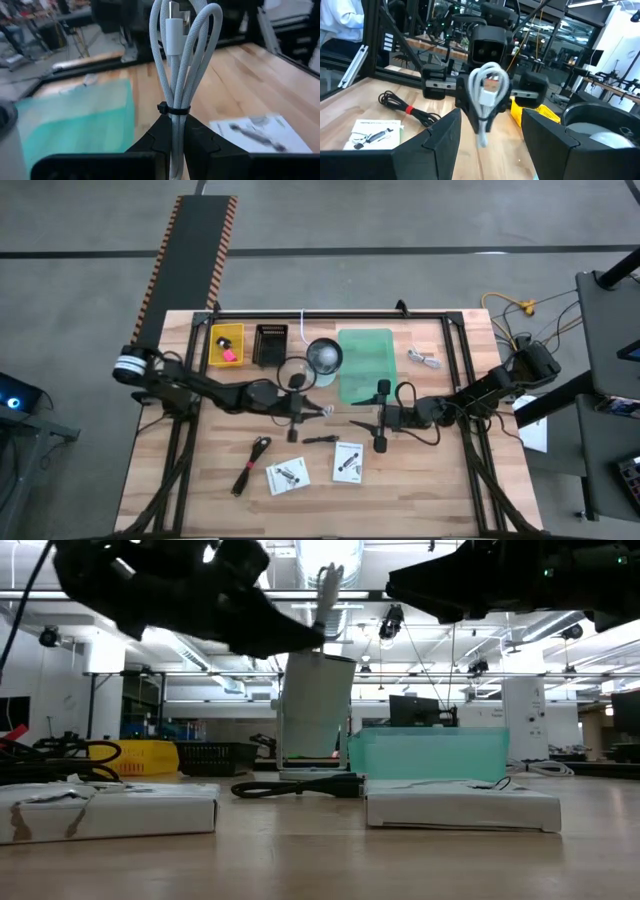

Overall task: Pick and place items into bin
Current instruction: Put the left white charger cable into the green bin

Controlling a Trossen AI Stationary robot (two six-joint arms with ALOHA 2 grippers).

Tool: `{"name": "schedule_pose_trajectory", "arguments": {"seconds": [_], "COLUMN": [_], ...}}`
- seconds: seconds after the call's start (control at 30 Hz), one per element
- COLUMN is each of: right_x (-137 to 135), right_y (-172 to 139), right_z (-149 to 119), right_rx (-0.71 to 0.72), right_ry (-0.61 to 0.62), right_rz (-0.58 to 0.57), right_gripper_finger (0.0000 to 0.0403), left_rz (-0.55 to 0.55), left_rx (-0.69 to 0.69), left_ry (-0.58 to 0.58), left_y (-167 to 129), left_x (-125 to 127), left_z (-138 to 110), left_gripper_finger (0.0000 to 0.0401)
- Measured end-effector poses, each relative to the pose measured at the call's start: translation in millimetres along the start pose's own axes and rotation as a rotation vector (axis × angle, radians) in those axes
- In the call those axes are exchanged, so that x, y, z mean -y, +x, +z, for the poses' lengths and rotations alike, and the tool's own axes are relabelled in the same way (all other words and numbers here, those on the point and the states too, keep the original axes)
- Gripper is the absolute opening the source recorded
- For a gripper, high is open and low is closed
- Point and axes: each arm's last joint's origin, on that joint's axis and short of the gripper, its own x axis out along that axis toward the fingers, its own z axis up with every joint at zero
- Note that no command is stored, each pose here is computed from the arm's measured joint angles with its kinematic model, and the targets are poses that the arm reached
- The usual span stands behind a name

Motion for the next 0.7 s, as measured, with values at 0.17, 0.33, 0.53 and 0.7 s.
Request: {"name": "schedule_pose_trajectory", "arguments": {"seconds": [0.17,0.33,0.53,0.7], "right_x": [0.0,0.0,-0.1,-0.4], "right_y": [0.1,0.1,0.1,0.1], "right_z": [0.1,0.1,-0.1,-1.3], "right_rx": [0.001,0.001,-0.001,-0.012], "right_ry": [0.003,0.005,0.004,-0.014], "right_rz": [0.0,0.0,0.0,0.004], "right_gripper_finger": [0.0194,0.0194,0.0194,0.0194], "left_rz": [0.025,0.025,0.025,0.027], "left_rx": [0.001,0.007,0.003,0.012], "left_ry": [0.065,0.077,0.122,0.123], "left_y": [20.4,39.7,52.8,54.5], "left_x": [-0.4,0.3,0.9,0.9], "left_z": [4.8,8.2,8.9,10.8], "left_gripper_finger": [0.0015,0.0015,0.0015,0.0015]}}
